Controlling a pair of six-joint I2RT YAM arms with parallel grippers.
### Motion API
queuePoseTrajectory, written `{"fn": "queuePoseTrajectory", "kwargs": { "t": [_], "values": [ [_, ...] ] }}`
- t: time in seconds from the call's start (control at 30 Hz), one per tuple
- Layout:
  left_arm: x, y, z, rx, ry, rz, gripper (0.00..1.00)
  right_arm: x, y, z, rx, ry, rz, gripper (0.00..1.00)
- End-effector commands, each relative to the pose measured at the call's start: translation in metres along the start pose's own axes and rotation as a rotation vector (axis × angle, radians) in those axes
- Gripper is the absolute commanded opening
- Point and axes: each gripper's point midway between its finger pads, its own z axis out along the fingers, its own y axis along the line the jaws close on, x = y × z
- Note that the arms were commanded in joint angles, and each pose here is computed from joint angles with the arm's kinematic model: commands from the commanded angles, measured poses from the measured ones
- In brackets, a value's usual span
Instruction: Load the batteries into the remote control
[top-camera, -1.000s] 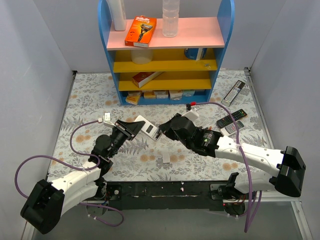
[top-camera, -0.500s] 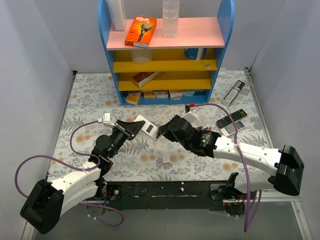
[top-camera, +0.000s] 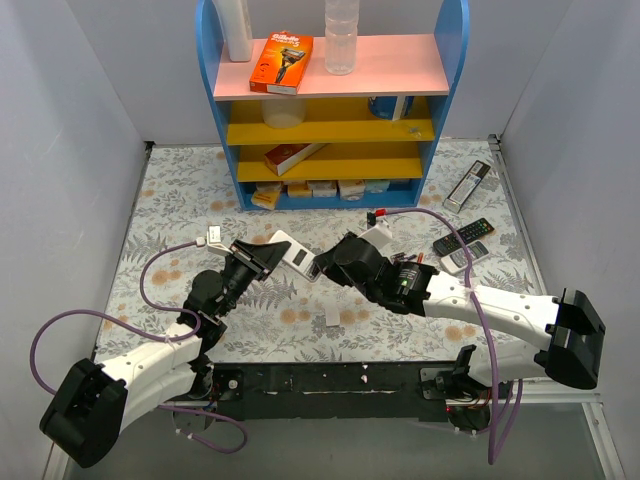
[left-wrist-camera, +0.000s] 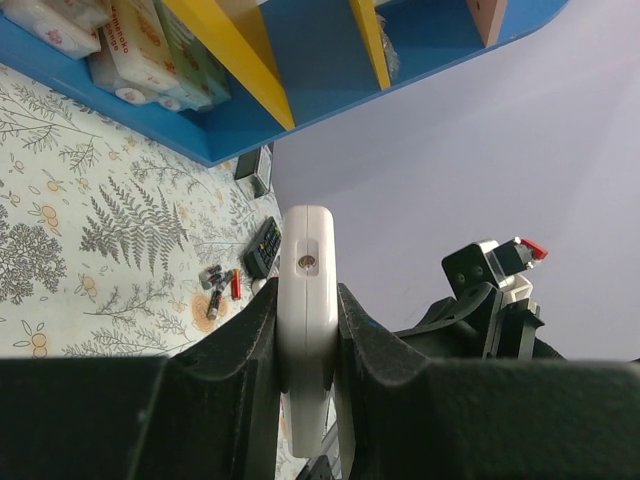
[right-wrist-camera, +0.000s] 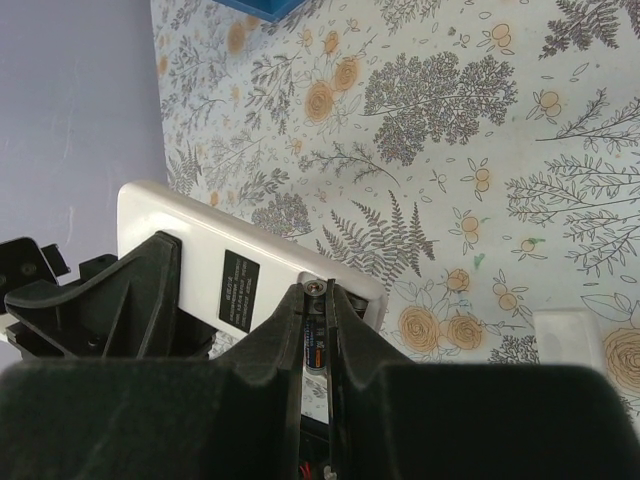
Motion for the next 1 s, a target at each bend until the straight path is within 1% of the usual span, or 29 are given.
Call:
{"fn": "queuePoseTrajectory", "kwargs": {
  "t": [0.0,0.27,0.6,0.97],
  "values": [
    [-0.014,-0.031,0.003,0.085,-0.051,-0.006,0.00,-0.005,0.016,-0.004,-0.023,-0.017,0.041,0.07],
    [-0.013,-0.034,0.001,0.093,-0.048,-0.013,0.00,-0.021,0.014,-0.008,-0.016,-0.091,0.080,0.04],
    [-0.011,-0.039,0.002,0.104,-0.042,-0.015,0.00,-0.029,0.021,-0.012,-0.029,-0.132,0.079,0.02],
    [-0.009,-0.041,0.000,0.107,-0.042,-0.017,0.00,-0.035,0.017,-0.017,-0.010,-0.174,0.062,0.01]
  ]
}}
